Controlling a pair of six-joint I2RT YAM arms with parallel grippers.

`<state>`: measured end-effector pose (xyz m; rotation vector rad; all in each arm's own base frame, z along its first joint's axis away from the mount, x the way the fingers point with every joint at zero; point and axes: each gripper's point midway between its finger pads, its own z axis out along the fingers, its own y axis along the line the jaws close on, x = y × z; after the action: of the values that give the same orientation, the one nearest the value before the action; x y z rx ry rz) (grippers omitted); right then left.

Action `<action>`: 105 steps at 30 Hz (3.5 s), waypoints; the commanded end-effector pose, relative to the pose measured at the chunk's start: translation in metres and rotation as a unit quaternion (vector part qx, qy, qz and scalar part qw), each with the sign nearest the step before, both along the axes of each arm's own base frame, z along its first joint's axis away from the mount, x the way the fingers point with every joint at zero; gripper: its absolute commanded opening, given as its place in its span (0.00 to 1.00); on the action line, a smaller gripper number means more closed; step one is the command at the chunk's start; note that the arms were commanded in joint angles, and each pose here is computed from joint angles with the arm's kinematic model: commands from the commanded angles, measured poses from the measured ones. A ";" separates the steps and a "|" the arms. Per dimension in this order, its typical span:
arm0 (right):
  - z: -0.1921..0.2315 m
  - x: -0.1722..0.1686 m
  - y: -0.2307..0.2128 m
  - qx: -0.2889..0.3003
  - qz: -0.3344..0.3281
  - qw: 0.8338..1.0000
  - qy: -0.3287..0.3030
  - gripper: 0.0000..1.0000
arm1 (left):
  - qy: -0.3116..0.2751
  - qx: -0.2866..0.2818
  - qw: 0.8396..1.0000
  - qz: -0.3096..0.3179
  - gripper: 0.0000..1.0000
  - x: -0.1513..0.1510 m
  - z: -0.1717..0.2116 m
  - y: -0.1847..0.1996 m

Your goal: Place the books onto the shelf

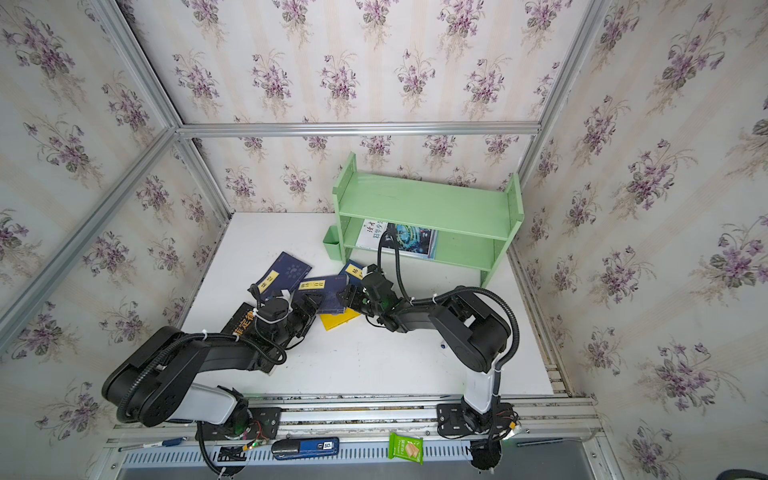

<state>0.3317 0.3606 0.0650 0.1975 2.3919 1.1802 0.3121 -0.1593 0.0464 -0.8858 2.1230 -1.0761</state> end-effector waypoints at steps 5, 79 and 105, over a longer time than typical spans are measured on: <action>-0.010 -0.006 0.022 0.045 0.008 0.998 0.047 0.73 | 0.076 0.018 0.997 -0.005 0.88 -0.020 -0.037 0.004; 0.184 -0.065 -0.191 0.184 -0.047 0.967 -0.170 0.16 | -0.267 -0.098 0.860 -0.423 0.17 -0.014 0.211 -0.126; 0.169 -0.050 -0.198 0.228 -0.056 0.960 -0.151 0.33 | -0.260 -0.146 0.856 -0.422 0.13 0.002 0.212 -0.137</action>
<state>0.2777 0.1602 0.2091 0.3627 1.8835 1.5545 0.3181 -0.2958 0.2407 0.2408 1.9592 -1.8230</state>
